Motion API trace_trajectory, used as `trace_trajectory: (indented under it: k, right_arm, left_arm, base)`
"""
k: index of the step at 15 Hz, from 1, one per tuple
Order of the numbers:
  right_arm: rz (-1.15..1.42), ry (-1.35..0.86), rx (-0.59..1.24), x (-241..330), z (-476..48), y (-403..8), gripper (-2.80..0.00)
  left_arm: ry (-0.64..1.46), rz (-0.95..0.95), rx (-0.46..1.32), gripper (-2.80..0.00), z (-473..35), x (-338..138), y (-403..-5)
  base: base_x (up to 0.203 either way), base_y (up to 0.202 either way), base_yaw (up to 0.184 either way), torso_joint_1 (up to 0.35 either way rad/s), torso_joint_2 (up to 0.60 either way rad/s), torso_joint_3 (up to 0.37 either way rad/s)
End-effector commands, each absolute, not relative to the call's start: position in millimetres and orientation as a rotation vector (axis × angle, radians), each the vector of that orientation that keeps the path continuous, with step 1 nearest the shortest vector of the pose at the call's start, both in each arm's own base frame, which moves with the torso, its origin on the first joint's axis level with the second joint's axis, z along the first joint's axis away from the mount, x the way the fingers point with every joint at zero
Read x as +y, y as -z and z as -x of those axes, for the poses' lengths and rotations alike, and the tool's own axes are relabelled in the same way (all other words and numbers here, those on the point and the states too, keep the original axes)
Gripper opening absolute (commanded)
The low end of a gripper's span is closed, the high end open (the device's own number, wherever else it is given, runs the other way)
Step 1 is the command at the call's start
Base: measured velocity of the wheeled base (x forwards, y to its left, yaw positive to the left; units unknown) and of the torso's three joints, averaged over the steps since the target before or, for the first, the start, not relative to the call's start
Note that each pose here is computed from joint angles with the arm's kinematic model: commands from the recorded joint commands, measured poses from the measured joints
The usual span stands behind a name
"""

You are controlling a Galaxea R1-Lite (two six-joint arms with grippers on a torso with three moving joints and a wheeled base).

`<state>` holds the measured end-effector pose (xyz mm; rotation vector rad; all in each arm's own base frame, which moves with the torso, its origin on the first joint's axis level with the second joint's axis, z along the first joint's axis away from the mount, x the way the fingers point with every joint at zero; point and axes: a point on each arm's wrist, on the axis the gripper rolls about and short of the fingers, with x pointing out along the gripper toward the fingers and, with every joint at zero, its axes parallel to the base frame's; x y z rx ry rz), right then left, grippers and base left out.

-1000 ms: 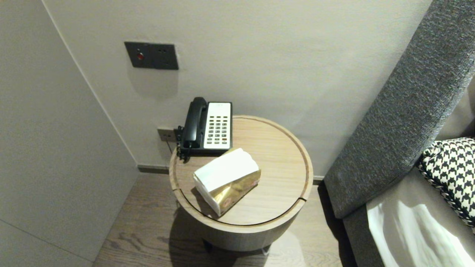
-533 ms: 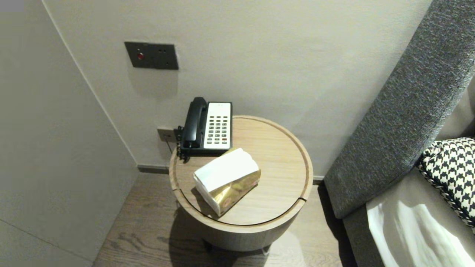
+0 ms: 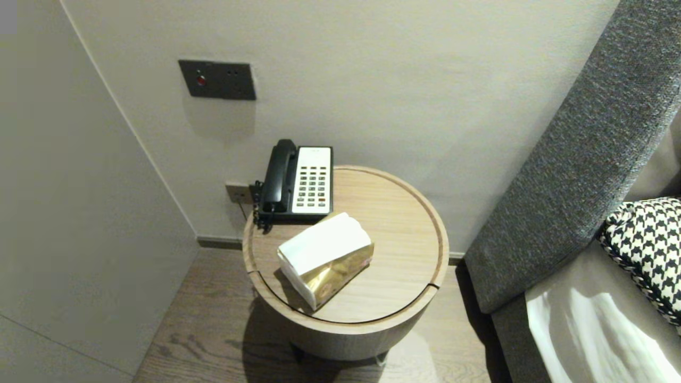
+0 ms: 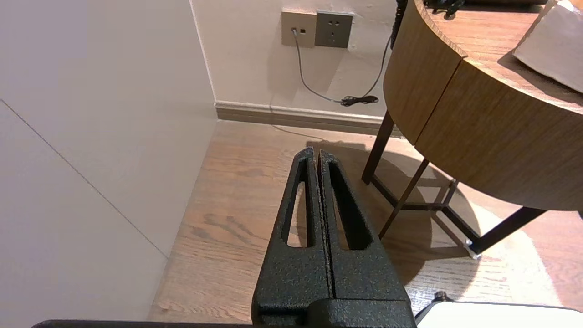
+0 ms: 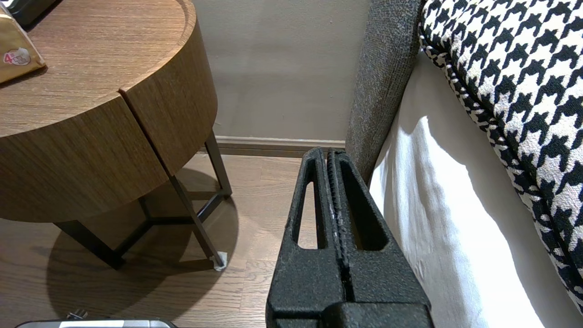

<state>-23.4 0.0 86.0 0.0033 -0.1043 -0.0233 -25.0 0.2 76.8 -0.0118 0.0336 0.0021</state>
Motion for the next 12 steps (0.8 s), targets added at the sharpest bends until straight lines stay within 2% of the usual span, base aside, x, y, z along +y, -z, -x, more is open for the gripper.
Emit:
trace_trajectory:
  k: [1, 12]
  right_arm:
    - [-0.003, 0.024, -0.064, -0.1, 20.2, -74.8, -2.80]
    - [-0.006, 0.024, -0.064, -0.1, 20.2, -74.8, -2.80]
  left_arm:
    - [-0.002, 0.012, 0.032, -2.80, 25.1, 0.2, -76.8]
    - [-0.003, 0.011, 0.032, -2.80, 25.1, 0.1, -76.8]
  base:
    - [0.000, 0.000, 0.000, 0.000, 0.00, 0.000]
    - [0.000, 0.000, 0.000, 0.000, 0.00, 0.000]
